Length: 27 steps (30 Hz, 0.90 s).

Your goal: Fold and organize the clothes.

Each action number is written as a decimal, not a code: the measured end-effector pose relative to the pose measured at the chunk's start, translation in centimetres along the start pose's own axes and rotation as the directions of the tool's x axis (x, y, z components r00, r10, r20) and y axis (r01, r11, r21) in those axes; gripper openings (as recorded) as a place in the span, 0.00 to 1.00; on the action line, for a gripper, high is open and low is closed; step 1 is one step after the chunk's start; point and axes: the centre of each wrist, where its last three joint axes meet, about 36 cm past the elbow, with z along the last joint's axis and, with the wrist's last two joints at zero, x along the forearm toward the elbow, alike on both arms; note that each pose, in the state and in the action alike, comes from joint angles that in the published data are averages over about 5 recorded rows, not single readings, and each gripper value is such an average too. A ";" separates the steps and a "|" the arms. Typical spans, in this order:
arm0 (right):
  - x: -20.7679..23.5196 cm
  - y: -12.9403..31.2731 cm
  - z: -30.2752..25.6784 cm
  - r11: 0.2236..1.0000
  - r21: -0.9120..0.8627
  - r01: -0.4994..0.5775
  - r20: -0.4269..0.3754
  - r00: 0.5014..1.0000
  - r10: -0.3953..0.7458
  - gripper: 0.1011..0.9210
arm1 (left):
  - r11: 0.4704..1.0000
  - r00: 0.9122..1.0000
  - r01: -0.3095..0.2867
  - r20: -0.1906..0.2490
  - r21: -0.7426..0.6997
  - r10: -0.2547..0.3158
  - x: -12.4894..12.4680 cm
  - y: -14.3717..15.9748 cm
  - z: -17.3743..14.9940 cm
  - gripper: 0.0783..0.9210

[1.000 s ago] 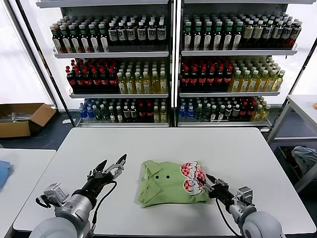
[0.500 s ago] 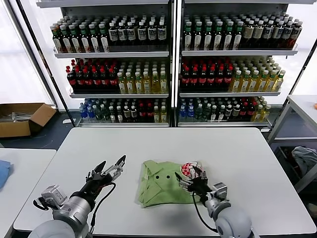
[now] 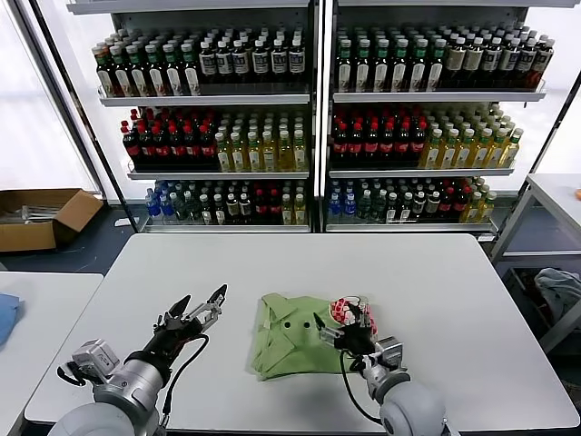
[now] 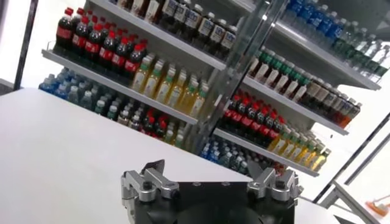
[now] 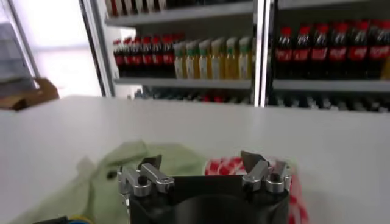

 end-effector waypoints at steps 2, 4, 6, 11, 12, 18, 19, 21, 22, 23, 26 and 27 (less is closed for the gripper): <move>0.9 -0.6 -1.2 1.000 -0.006 -0.012 0.049 0.999 0.012 0.88 | 1.000 1.000 0.004 0.006 -0.005 -0.004 -0.1 0.2 0.0 0.88; 1.9 -1.6 -2.2 0.999 -0.008 -0.032 0.096 0.995 0.033 0.88 | 1.000 1.000 0.008 0.016 -0.013 -0.008 -0.1 0.5 0.0 0.88; 3.2 -2.8 -2.9 0.998 -0.012 -0.057 0.136 0.989 0.058 0.88 | 1.000 1.000 0.013 0.028 -0.025 -0.013 -0.2 0.8 0.0 0.88; 6.5 -5.6 -3.4 0.992 -0.032 -0.123 0.198 0.972 0.127 0.88 | 0.998 0.998 0.021 0.065 -0.061 -0.017 -0.5 1.6 0.2 0.88; 7.2 -6.2 -3.3 0.990 -0.036 -0.136 0.205 0.969 0.141 0.88 | 0.997 0.997 0.021 0.074 -0.069 -0.016 -0.5 1.8 0.2 0.88; 10.9 -8.9 -2.0 0.979 -0.048 -0.197 0.237 0.950 0.203 0.88 | 0.992 0.992 0.016 0.127 -0.125 0.000 -0.4 3.2 0.8 0.88; 11.4 -9.2 -1.7 0.978 -0.048 -0.204 0.240 0.948 0.209 0.88 | 0.991 0.991 0.015 0.136 -0.136 0.004 -0.3 3.4 0.9 0.88; 12.3 -9.6 -1.1 0.976 -0.047 -0.215 0.244 0.945 0.220 0.88 | 0.987 0.988 0.013 0.154 -0.158 0.011 -0.1 3.9 1.0 0.88; 12.8 -9.7 -0.8 0.975 -0.046 -0.219 0.245 0.943 0.224 0.88 | 0.986 0.987 0.014 0.163 -0.169 0.014 0.0 4.1 1.1 0.88; 13.2 -9.8 -0.5 0.974 -0.045 -0.223 0.245 0.942 0.228 0.88 | 0.984 0.985 0.015 0.170 -0.180 0.016 0.1 4.3 1.2 0.88; 14.1 -9.8 0.4 0.972 -0.042 -0.230 0.243 0.941 0.233 0.88 | 0.977 0.982 0.026 0.189 -0.213 0.015 0.4 5.0 1.5 0.88; 14.4 -9.8 0.7 0.972 -0.041 -0.231 0.242 0.942 0.234 0.88 | 0.974 0.981 0.031 0.195 -0.225 0.014 0.5 5.2 1.7 0.88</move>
